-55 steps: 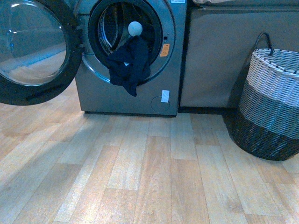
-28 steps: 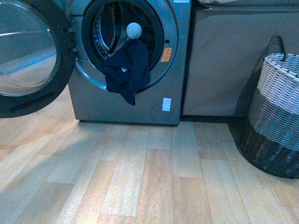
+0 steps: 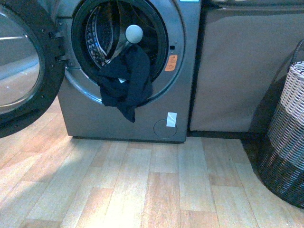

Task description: Collect clothes from washing machine

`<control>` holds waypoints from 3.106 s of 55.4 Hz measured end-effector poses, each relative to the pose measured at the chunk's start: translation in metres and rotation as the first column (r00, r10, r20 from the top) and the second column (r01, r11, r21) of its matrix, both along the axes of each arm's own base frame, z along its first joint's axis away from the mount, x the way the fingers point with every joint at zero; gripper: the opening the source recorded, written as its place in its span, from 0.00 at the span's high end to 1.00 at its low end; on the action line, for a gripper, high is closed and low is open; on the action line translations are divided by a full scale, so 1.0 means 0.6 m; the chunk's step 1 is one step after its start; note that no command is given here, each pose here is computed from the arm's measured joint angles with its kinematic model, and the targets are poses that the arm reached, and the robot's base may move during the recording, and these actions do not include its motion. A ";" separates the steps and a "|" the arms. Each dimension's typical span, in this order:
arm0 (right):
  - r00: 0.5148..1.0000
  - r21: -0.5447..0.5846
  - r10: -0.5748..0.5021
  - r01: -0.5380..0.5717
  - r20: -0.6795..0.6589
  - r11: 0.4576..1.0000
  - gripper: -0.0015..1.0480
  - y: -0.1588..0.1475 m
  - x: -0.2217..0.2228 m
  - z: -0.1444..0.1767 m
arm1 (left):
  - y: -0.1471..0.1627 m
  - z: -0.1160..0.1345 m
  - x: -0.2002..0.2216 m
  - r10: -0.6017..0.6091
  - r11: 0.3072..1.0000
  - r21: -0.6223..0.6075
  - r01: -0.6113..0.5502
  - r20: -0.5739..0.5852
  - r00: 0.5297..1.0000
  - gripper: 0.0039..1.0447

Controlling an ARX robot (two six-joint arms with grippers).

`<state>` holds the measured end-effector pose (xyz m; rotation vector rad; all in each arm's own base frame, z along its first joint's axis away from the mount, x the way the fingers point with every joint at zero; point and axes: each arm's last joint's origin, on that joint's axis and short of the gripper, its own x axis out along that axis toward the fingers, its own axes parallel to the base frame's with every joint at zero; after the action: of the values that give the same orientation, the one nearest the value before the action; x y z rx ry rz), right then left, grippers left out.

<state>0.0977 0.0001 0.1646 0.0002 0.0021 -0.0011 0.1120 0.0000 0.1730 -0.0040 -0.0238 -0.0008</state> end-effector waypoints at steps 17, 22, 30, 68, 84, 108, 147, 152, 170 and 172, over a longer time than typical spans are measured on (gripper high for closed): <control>1.000 0.000 0.002 -0.002 0.000 1.000 0.07 0.000 0.000 0.000 | 0.000 0.000 0.000 0.001 1.000 0.000 -0.001 0.002 1.000 0.06; 1.000 0.000 0.002 -0.002 0.000 1.000 0.07 0.000 0.000 0.000 | 0.000 0.000 0.000 -0.001 1.000 0.000 0.001 0.001 1.000 0.06; 1.000 0.000 0.000 0.000 0.000 1.000 0.07 0.000 0.000 0.000 | 0.000 0.000 0.000 -0.003 1.000 0.000 0.003 0.000 1.000 0.06; 1.000 0.000 0.002 -0.002 0.000 1.000 0.07 0.000 0.000 0.000 | 0.000 0.000 0.000 0.001 1.000 0.000 -0.001 0.001 1.000 0.06; 1.000 0.000 0.002 -0.002 0.000 1.000 0.07 0.000 0.000 0.000 | -0.001 -0.014 0.021 -0.461 0.870 -0.326 0.370 -0.274 0.844 0.06; 1.000 0.000 0.002 -0.002 0.000 1.000 0.07 0.000 0.000 0.000 | -0.098 0.019 0.308 -0.583 0.808 -0.344 0.477 -0.352 0.732 0.06; 1.000 0.000 0.002 -0.002 0.000 1.000 0.07 0.000 0.000 0.000 | -0.121 -0.089 0.496 -0.212 0.956 0.085 0.282 -0.464 0.860 0.06; 1.000 0.000 0.002 -0.002 0.000 1.000 0.07 0.000 0.000 0.000 | -0.121 -0.092 0.500 -0.168 0.948 0.174 0.265 -0.433 0.886 0.06; 1.000 0.000 0.002 -0.002 0.000 1.000 0.07 0.000 0.000 0.000 | -0.134 -0.098 0.519 -0.139 0.898 0.335 0.285 -0.398 0.907 0.06; 1.000 0.000 0.002 -0.002 0.000 1.000 0.07 0.000 0.000 0.000 | -0.136 -0.101 0.523 -0.150 0.898 0.323 0.299 -0.415 0.897 0.06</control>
<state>0.0977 0.0000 0.1646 0.0002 0.0025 0.0011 0.4258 -0.0816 0.1126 0.3841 0.3701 -0.2431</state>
